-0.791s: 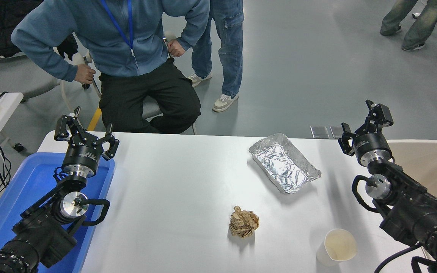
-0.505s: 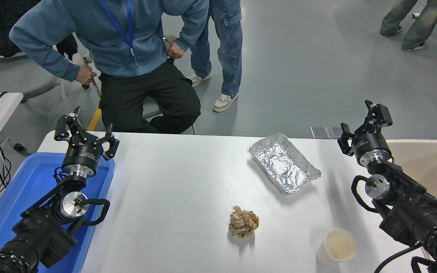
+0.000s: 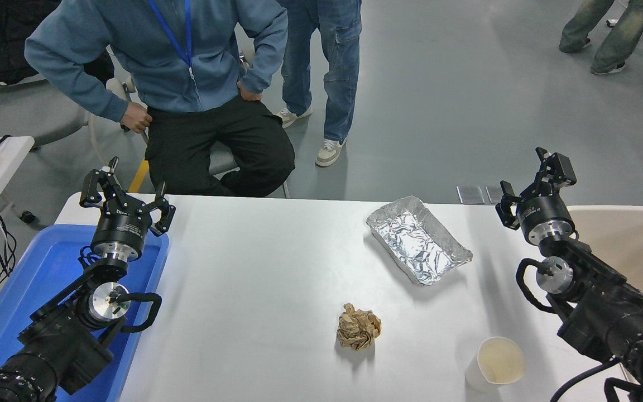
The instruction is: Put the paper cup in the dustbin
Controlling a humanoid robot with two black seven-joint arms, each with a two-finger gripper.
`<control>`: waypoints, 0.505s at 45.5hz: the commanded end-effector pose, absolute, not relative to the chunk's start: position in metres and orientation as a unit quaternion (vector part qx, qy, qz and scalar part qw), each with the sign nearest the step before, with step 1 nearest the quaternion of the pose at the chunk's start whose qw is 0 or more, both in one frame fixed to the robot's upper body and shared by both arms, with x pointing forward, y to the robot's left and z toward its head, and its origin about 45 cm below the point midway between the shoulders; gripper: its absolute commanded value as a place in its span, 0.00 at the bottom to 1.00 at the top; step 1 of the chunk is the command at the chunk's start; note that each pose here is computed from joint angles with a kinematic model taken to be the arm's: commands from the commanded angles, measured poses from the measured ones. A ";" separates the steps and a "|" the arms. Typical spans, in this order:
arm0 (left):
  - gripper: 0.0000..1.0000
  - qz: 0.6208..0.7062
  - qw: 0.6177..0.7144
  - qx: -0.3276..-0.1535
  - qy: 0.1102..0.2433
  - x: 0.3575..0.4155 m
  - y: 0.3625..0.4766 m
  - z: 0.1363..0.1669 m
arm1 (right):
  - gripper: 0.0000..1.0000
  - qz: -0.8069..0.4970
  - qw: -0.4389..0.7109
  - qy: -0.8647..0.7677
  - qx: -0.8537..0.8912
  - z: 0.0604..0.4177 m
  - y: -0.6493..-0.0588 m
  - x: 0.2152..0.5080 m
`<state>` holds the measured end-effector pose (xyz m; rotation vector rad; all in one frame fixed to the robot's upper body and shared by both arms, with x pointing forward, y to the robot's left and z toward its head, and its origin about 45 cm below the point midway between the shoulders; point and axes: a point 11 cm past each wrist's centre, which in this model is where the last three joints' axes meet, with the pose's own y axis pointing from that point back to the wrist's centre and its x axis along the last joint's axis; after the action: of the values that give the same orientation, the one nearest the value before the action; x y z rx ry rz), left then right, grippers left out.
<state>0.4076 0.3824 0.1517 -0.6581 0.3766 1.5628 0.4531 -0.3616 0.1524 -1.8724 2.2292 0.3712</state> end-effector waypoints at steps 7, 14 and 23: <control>1.00 0.687 0.646 -0.289 0.165 0.4076 0.382 0.1517 | 1.00 0.124 0.111 0.757 -0.632 0.158 -0.363 0.456; 1.00 0.687 0.646 -0.289 0.165 0.4076 0.382 0.1517 | 1.00 0.120 0.102 0.757 -0.634 0.156 -0.366 0.454; 1.00 0.687 0.646 -0.289 0.165 0.4076 0.382 0.1517 | 1.00 0.119 0.097 0.761 -0.630 0.153 -0.373 0.451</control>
<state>0.4075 0.3824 0.1516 -0.6580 0.3766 1.5630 0.4534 -0.3671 0.1549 -1.8669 2.2387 0.3586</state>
